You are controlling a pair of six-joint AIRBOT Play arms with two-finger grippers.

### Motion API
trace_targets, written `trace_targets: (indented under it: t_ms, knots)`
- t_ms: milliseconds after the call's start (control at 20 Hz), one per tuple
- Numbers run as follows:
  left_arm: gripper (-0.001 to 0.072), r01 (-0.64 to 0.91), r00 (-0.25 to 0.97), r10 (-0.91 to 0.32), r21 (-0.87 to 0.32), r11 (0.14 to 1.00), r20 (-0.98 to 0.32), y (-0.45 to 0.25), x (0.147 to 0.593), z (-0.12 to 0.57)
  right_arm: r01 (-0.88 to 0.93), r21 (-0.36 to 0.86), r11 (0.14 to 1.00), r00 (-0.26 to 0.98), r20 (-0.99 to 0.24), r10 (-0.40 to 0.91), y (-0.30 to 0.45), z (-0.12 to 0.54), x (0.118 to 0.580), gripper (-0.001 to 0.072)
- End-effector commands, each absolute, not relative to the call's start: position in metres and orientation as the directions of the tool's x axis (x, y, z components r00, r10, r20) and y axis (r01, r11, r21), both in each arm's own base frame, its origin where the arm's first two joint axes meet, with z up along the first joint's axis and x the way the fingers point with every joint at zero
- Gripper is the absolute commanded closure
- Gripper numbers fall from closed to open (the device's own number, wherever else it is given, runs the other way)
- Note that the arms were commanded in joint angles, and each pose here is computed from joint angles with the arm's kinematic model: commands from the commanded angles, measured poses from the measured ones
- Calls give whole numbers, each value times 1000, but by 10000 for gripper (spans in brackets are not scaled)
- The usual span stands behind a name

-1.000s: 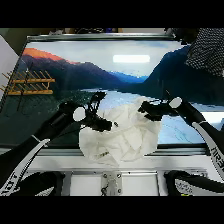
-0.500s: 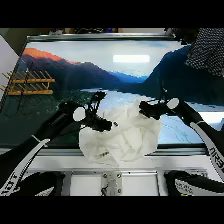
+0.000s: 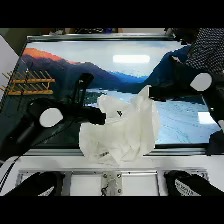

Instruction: Fold the clothes and pants, and hang the long-sleeved shirts on hangers.

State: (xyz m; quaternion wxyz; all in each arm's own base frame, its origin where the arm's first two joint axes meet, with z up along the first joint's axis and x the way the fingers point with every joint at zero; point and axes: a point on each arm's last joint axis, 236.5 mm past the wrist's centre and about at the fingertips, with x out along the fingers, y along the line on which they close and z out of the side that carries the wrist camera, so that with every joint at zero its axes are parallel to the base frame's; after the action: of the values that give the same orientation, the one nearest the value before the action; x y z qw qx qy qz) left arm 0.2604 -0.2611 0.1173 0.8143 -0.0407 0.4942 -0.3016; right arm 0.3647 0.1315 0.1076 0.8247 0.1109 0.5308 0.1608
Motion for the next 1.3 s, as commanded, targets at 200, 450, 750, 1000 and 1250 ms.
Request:
trace_targets:
  t_ms: [200, 450, 750, 1000, 1250]
  knots:
    - [701, 348, 222, -503, -414, 841, -835, -247, 198, 65, -79, 163, 983, 214, -961, 177, 104, 60, 305, 697]
    - [701, 364, 99, -448, -386, 848, -889, -273, 179, 2, 36, 207, 978, 266, -945, 190, 113, -17, 344, 683]
    - [701, 353, 55, -388, -345, 869, -920, -277, 197, -22, 76, 270, 960, 293, -926, 237, 118, -19, 358, 265]
    - [700, 350, 42, -367, -330, 877, -929, -266, 199, -26, 19, 231, 973, 146, -963, 226, 106, -7, 304, 264]
    - [700, 364, 47, -371, -330, 871, -927, -267, 199, -26, 171, 391, 904, 15, -919, 394, 137, -36, 253, 264]
